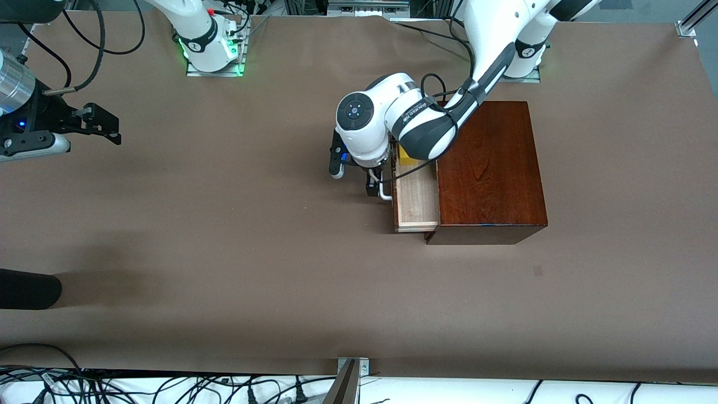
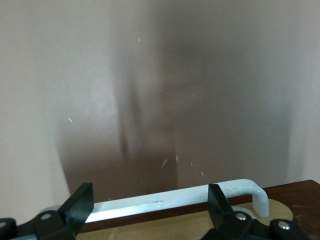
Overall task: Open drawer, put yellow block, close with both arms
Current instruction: 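Push the drawer shut into the box with the left gripper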
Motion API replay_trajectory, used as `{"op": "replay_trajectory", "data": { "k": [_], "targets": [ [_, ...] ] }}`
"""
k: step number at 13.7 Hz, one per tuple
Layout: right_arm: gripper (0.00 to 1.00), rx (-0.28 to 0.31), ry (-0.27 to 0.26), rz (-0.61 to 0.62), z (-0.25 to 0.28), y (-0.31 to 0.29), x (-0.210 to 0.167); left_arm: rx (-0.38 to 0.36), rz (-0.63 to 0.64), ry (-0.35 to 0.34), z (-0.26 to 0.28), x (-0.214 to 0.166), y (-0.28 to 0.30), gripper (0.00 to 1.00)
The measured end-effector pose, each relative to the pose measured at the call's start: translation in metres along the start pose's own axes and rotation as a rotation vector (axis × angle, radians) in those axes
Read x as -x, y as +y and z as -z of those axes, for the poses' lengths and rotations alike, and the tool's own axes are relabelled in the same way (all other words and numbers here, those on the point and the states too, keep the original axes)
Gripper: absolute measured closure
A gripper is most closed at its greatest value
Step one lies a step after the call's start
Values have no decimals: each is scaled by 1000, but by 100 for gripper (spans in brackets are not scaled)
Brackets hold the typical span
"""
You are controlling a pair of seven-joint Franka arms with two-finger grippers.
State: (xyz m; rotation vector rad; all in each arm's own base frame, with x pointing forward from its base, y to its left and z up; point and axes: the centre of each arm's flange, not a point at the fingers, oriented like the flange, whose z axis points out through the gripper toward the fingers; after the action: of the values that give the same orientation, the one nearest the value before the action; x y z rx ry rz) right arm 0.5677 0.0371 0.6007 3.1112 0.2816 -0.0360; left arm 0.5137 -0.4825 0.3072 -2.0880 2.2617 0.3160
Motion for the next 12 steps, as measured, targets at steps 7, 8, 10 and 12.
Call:
{"op": "replay_trajectory", "data": {
  "k": [7, 8, 10, 12],
  "targets": [
    [0, 0, 0, 0, 0, 0, 0, 71, 18, -201, -12, 40, -4, 0],
    [0, 0, 0, 0, 0, 0, 0, 83, 27, -220, -14, 47, -6, 0],
    [0, 0, 0, 0, 0, 0, 0, 93, 32, -229, -15, 51, -7, 0],
    [0, 0, 0, 0, 0, 0, 0, 93, 33, -233, -15, 52, -7, 0]
  ]
}}
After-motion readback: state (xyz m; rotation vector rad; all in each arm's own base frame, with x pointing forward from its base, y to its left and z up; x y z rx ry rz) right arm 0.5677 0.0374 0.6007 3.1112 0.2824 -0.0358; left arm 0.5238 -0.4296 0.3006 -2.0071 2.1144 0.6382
